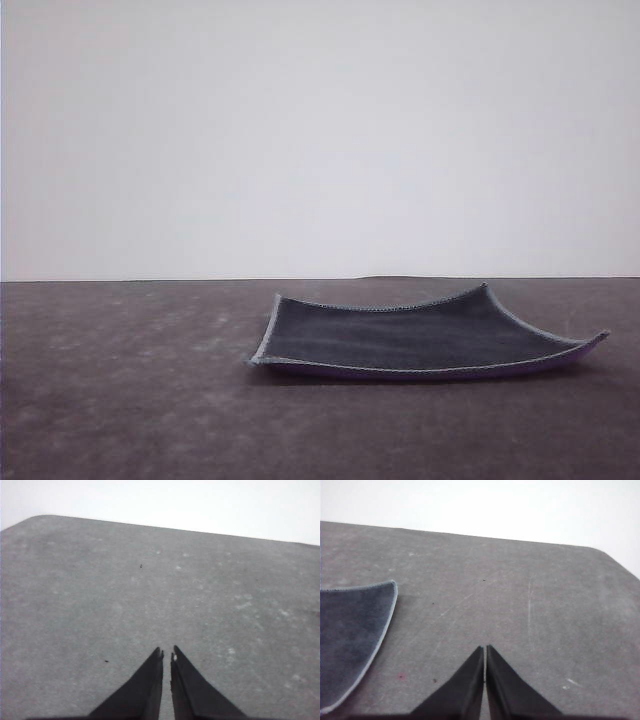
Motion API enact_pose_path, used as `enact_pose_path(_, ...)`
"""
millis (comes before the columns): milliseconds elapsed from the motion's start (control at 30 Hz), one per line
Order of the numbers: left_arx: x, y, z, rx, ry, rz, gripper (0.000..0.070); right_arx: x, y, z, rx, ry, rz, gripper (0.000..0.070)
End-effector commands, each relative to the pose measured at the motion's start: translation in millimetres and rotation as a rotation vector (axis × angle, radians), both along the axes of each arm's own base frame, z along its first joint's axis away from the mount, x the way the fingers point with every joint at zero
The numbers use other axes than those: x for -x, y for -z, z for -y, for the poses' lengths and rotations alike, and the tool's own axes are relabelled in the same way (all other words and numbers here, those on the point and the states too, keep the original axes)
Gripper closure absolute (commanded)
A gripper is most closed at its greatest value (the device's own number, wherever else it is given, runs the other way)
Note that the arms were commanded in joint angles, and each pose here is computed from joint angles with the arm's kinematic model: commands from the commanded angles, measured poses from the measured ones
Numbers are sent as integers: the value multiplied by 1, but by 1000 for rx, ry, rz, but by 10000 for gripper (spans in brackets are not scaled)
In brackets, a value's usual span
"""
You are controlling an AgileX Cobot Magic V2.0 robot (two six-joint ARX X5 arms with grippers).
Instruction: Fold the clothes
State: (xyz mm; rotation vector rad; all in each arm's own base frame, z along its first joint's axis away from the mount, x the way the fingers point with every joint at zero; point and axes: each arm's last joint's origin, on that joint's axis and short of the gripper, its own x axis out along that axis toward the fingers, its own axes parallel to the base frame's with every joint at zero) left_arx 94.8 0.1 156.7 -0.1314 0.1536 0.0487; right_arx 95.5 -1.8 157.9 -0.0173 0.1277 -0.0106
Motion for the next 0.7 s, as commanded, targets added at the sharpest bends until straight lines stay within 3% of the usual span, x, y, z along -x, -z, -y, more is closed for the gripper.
enact_pose_path(0, -1, 7, 0, 41, 1, -26, 684, 0, 0, 0, -43, 6, 12, 700)
enact_pose_path(233, 4, -25, 3, 82, 88, 50, 684, 2, -22, 0, -228, 19, 81, 700)
enact_pose_path(400, 4, -71, 3, 152, 80, 90, 684, 0, -53, -3, -304, -69, 54, 700)
enact_pose_path(567, -21, -110, 4, 153, 83, -12, 684, -15, -94, -3, -276, -60, -95, 700)
enact_pose_path(667, -52, -130, 7, 154, 154, -100, 684, -34, -120, -3, -256, -80, -173, 700)
